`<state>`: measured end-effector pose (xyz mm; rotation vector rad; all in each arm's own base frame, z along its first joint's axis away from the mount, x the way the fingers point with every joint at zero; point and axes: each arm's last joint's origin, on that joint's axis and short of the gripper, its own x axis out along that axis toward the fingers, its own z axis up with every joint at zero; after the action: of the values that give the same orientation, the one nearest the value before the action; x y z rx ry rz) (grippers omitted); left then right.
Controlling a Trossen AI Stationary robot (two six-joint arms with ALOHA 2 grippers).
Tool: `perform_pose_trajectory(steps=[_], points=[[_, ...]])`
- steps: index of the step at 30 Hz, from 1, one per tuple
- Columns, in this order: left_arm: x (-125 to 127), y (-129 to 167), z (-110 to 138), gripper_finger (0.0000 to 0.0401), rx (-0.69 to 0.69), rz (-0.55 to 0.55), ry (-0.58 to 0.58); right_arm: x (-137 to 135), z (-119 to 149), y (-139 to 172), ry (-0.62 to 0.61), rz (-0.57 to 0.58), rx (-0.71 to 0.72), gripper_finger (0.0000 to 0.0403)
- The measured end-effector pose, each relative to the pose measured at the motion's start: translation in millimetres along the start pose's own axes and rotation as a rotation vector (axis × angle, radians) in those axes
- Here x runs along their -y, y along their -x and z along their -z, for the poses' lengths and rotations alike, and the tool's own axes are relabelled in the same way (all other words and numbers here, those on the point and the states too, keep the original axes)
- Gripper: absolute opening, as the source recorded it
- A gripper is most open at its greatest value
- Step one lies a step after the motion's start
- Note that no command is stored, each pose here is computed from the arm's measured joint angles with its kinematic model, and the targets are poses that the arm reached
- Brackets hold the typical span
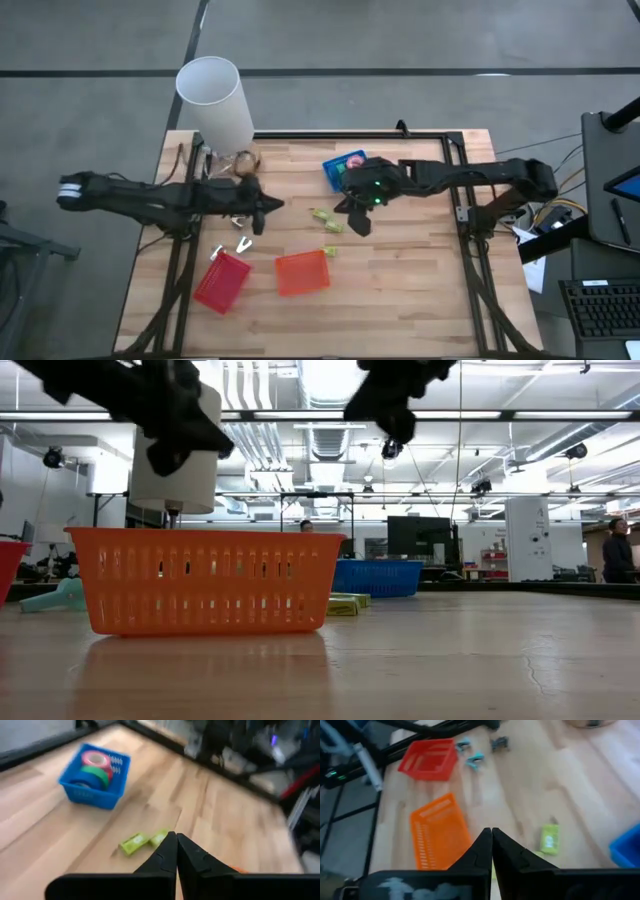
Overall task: Pick and place Stapler, Stapler remover, tape
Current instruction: Put the top green box of staples into the orange bin
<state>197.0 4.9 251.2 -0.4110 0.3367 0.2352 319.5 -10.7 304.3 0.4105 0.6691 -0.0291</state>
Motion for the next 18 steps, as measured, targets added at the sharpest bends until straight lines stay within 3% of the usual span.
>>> perform_pose_trajectory(steps=[9,18], points=[[-12.2,-55.0,-24.4,0.0053,-0.204,0.048,-0.028,-1.0,35.3,27.8,-0.124,0.151,0.082,0.0008],[-10.7,-102.3,-30.5,0.0165,-0.382,0.083,-0.261,0.0,55.3,33.1,-0.239,0.082,0.174,0.0008]])
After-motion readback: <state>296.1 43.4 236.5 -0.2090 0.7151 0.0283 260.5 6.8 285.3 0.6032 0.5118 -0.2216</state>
